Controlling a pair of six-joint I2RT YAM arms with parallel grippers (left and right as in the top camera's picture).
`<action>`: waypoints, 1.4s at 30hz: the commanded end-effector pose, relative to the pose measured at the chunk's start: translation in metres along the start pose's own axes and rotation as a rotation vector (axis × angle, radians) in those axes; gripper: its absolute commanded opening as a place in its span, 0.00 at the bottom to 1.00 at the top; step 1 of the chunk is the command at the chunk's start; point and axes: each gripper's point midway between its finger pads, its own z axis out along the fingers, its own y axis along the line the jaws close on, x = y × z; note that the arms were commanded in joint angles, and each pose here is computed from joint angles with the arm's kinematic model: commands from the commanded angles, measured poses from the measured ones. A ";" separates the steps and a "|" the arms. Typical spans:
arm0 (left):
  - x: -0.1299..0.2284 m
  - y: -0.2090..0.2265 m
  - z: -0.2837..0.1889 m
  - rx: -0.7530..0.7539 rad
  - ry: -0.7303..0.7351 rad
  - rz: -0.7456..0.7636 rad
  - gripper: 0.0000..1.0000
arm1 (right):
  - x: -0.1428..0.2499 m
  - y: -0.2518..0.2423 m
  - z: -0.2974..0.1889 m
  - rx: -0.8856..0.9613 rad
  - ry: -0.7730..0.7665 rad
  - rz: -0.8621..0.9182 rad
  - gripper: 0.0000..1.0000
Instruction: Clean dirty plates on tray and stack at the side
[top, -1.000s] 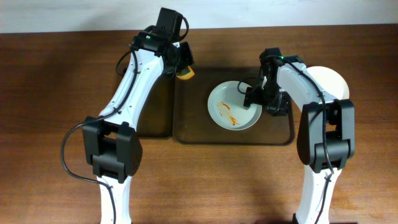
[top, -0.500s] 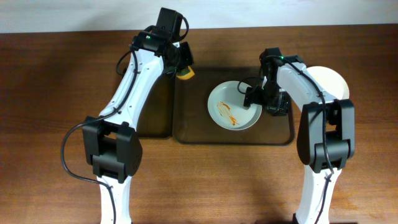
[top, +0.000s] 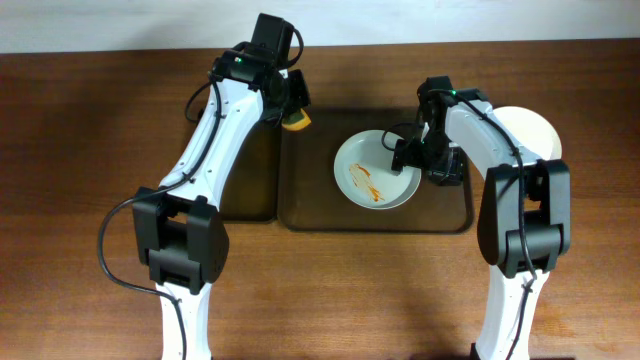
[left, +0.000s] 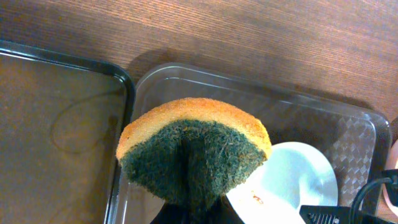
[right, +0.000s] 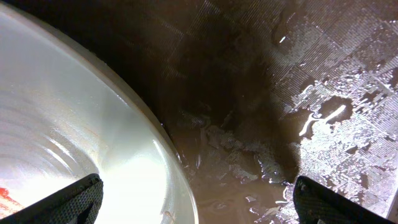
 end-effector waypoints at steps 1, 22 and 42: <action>-0.001 -0.011 -0.009 0.013 -0.023 0.063 0.00 | 0.002 -0.002 0.003 0.005 0.009 0.011 0.98; 0.029 -0.053 0.011 0.099 -0.006 0.343 0.00 | -0.009 0.040 -0.001 -0.219 -0.047 -0.322 0.98; 0.015 -0.063 0.010 0.114 -0.070 0.249 0.00 | -0.010 0.040 -0.001 -0.220 -0.050 -0.322 0.98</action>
